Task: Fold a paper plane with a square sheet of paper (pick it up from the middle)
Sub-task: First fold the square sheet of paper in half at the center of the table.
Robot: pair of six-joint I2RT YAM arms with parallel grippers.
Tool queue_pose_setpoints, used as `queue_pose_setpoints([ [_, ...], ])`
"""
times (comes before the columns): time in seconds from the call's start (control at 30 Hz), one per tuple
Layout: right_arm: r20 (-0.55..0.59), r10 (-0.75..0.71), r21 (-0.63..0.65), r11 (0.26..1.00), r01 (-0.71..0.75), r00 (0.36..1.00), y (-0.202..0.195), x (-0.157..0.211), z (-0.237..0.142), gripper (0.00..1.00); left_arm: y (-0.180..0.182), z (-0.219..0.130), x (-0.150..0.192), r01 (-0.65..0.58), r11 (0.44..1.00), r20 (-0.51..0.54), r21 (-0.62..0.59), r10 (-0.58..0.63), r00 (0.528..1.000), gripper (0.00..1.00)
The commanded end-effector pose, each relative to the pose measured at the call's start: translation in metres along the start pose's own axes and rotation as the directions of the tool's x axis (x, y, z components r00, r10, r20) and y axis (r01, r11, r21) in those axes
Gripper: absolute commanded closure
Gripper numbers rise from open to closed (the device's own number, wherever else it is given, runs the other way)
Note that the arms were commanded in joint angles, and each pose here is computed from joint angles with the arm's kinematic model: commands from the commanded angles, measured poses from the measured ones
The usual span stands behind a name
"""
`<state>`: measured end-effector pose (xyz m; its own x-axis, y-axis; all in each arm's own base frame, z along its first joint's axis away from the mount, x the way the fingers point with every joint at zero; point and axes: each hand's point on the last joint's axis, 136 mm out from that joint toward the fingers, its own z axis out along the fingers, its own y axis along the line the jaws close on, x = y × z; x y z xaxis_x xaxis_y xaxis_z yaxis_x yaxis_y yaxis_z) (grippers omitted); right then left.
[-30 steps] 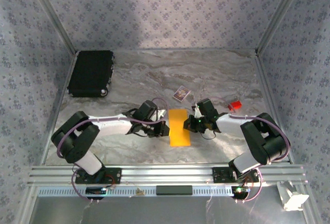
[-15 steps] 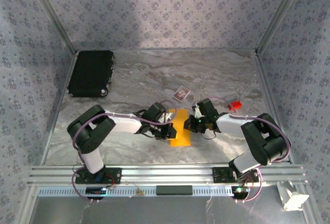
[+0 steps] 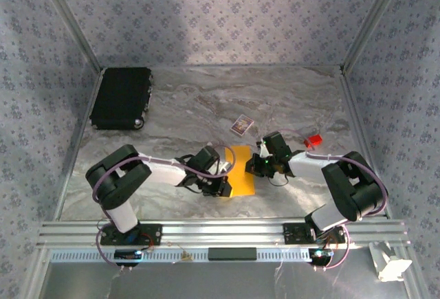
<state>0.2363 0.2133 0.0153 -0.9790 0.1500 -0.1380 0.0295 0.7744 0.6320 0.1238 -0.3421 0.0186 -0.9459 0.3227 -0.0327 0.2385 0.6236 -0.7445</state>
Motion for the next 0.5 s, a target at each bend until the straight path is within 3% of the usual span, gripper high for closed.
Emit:
queue_pose_setpoints([
  [0.0, -0.072, 0.110, 0.243, 0.966, -0.090, 0.991, -0.063, 0.036, -0.001, 1.00, -0.009, -0.004, 0.010, -0.033, 0.999, -0.017, 0.012, 0.034, 0.999, 0.94],
  [0.23, -0.073, 0.108, 0.241, 0.967, -0.088, 0.991, -0.062, 0.036, -0.001, 1.00, -0.040, -0.029, -0.035, -0.065, 0.996, 0.146, 0.059, 0.056, 0.988, 0.93],
  [0.33, -0.072, 0.106, 0.238, 0.967, -0.086, 0.992, -0.061, 0.035, 0.000, 1.00, -0.029, -0.033, -0.059, 0.001, 0.999, 0.211, 0.043, -0.010, 0.978, 0.93],
  [0.47, -0.078, 0.107, 0.233, 0.969, -0.087, 0.991, -0.059, 0.035, 0.001, 1.00, -0.016, -0.025, -0.078, 0.053, 0.998, 0.209, 0.046, -0.062, 0.976, 0.92],
])
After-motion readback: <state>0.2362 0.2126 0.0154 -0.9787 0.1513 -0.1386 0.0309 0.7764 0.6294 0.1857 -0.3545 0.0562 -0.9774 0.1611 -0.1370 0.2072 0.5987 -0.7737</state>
